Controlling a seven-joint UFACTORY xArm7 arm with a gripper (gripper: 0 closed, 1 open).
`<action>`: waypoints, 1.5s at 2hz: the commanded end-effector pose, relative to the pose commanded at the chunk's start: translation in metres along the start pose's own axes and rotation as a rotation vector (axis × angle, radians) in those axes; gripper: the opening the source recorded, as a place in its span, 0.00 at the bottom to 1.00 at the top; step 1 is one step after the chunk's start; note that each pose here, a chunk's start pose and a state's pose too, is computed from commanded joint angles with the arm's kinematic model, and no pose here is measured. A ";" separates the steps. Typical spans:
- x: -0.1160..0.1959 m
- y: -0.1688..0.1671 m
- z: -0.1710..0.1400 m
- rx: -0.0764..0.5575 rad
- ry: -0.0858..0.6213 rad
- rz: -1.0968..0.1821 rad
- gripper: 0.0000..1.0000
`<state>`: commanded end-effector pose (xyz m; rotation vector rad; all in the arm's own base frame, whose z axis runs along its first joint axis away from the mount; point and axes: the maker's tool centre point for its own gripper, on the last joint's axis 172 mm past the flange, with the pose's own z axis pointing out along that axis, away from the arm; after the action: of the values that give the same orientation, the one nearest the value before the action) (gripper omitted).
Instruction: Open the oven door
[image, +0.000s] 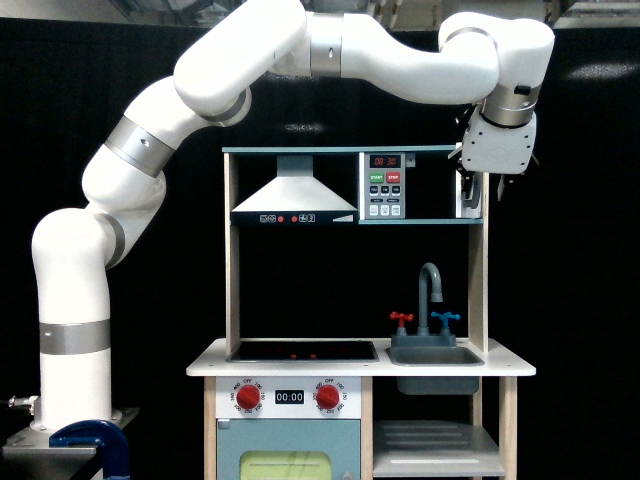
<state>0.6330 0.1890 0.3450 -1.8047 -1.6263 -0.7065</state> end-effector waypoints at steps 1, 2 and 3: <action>-0.043 -0.024 -0.021 0.000 0.000 0.000 1.00; -0.143 -0.100 -0.051 0.000 0.000 0.000 1.00; -0.173 -0.117 -0.057 0.000 0.000 0.000 1.00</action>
<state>0.4990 0.0380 0.2670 -1.8047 -1.6263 -0.7065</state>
